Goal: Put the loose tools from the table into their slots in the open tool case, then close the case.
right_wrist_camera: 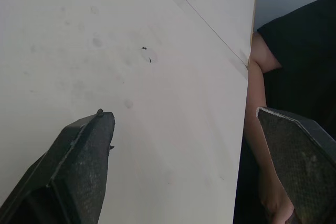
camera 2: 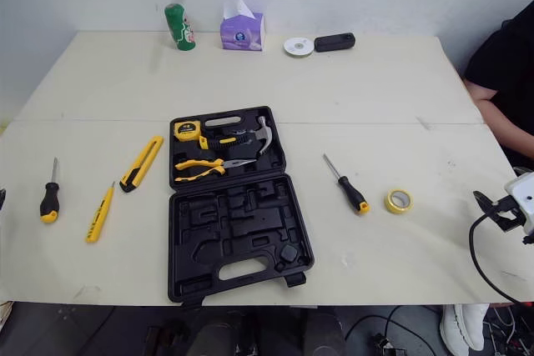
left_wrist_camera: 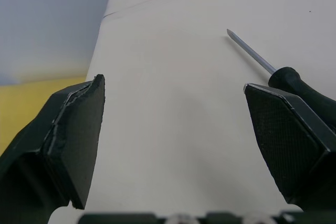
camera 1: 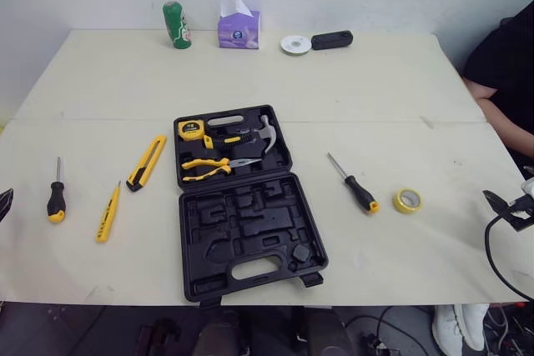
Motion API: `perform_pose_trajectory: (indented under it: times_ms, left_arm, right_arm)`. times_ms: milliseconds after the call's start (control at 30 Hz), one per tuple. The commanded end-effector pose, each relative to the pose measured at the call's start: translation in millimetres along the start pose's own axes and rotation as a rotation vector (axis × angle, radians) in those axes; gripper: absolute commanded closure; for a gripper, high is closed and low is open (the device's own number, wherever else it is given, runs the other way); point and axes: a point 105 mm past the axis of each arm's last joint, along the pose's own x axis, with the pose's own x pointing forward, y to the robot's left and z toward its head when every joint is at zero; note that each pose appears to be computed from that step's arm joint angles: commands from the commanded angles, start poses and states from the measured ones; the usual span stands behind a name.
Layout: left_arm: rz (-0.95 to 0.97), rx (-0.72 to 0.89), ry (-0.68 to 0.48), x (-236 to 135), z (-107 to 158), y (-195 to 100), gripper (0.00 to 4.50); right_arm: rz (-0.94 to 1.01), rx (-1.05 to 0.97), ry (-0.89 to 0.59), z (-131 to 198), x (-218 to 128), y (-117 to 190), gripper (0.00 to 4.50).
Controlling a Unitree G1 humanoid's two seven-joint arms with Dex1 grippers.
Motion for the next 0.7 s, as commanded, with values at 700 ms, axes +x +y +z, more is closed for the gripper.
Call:
perform_pose_trajectory:
  times_ms: [700]
  left_arm:
    - [0.174,-0.044,0.003,-19,-1,40,0.03]
  right_arm:
    - [-0.039,-0.003,-0.110,26,12,-3,0.00]
